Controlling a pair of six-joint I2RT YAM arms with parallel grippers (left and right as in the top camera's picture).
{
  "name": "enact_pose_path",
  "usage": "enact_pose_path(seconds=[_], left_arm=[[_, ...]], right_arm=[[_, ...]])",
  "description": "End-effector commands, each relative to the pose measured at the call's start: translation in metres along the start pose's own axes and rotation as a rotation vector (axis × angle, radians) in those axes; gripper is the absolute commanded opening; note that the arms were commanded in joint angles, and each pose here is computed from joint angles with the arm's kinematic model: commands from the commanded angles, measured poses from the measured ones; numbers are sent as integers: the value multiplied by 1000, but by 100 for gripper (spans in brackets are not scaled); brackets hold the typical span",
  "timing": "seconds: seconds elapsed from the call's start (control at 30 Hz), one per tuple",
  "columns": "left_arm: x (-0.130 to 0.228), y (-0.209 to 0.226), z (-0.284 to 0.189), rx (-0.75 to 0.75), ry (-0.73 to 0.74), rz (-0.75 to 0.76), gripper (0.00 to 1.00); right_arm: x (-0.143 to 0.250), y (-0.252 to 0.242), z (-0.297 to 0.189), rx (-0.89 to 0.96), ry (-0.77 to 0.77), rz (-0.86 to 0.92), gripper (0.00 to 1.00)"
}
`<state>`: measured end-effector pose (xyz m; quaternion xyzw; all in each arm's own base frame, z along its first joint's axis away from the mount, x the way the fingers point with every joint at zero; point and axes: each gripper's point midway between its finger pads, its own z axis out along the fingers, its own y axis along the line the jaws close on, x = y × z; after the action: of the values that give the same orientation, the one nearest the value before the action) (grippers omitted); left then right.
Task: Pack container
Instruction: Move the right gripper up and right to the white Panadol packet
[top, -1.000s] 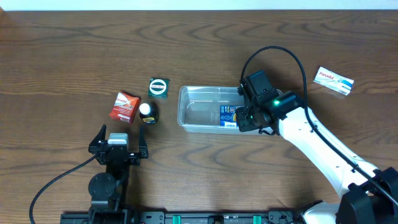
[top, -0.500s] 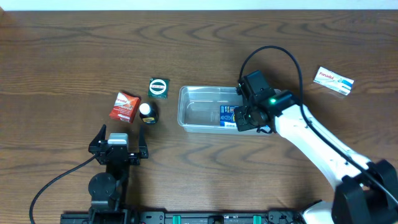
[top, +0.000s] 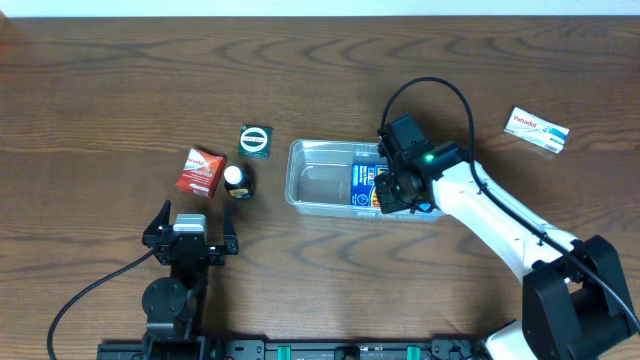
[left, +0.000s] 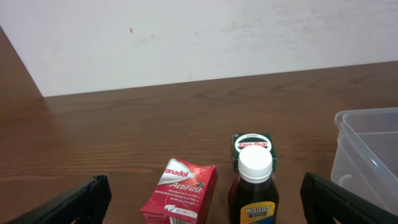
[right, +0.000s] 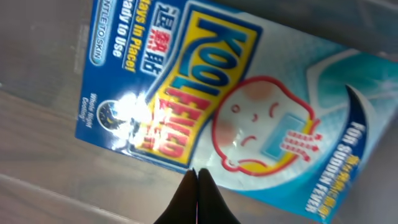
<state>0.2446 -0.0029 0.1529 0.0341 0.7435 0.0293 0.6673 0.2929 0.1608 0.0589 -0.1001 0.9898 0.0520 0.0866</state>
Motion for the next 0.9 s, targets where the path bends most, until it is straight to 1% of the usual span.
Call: enact_pose_path(seconds=[0.0, 0.07, 0.1, 0.2, 0.27, 0.4, 0.57, 0.63, 0.73, 0.87], left_arm=[[17, 3, 1, -22, 52, -6, 98], [17, 3, 1, -22, 52, -7, 98], [17, 3, 1, -22, 52, -6, 98], [17, 3, 1, -22, 52, -6, 98], [17, 3, 1, -22, 52, -7, 98], [17, 3, 1, -22, 52, -7, 98], [17, 3, 1, -22, 52, -6, 98], [17, 3, 1, -22, 52, -6, 98], [17, 3, 1, -22, 52, -6, 98], [17, 3, 1, -22, 52, -6, 98]], right_arm=[[-34, 1, -38, -25, -101, 6, 1], [-47, 2, -64, -30, -134, -3, 2], [-54, 2, -80, -32, -155, -10, 7], [-76, -5, -126, -30, -228, -2, 38], [-92, -16, -152, -27, -286, 28, 52], [-116, -61, -185, 0, -388, 141, 68], [-120, -142, -189, 68, -420, 343, 88], [-120, -172, -186, 87, -423, 412, 90], [-120, -210, -176, 110, -418, 492, 90], [-122, -245, -150, 130, -384, 558, 91]])
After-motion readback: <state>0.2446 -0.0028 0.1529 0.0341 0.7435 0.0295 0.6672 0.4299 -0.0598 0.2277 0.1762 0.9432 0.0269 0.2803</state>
